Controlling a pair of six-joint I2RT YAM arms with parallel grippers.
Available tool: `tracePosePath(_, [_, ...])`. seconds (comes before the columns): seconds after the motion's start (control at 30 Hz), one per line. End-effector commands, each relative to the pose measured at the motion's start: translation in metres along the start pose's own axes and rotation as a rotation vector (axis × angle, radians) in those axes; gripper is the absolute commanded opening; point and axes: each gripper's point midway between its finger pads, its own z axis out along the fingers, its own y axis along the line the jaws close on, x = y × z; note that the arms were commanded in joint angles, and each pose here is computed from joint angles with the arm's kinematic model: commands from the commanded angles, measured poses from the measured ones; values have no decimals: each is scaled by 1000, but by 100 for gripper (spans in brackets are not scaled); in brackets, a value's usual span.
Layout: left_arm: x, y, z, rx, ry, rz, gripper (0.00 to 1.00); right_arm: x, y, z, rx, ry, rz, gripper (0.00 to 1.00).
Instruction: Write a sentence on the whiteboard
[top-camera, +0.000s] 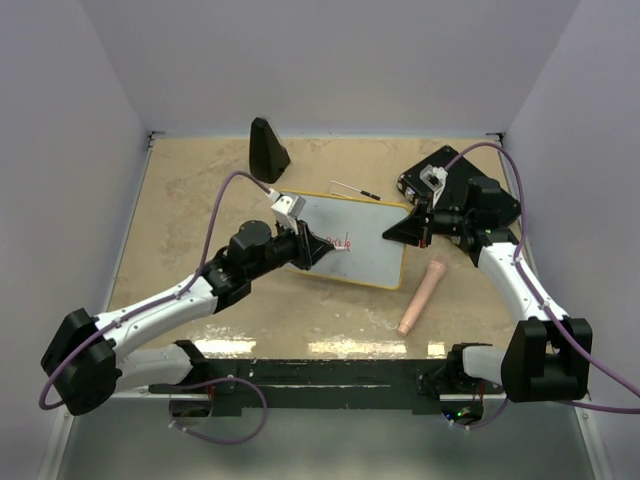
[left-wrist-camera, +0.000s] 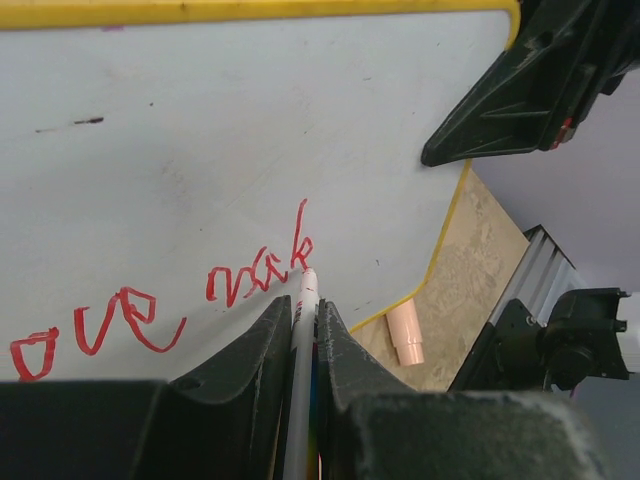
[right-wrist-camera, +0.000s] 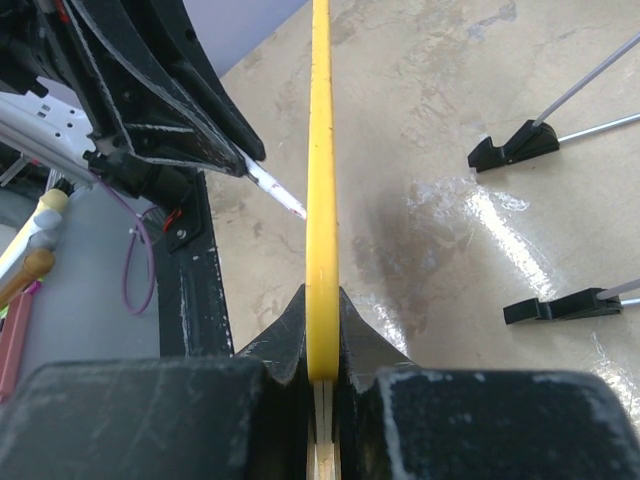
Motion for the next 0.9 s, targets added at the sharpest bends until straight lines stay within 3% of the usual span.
tracePosePath(0.0, [-35, -20, -20, 45, -95, 20, 0, -13, 24, -3, -84, -21, -77, 0])
tracePosePath(0.5, [-55, -25, -59, 77, -238, -19, 0, -13, 23, -4, -70, -22, -87, 0])
tracePosePath(0.87, [-49, -15, -75, 67, -302, -59, 0, -11, 22, -3, -73, -20, -84, 0])
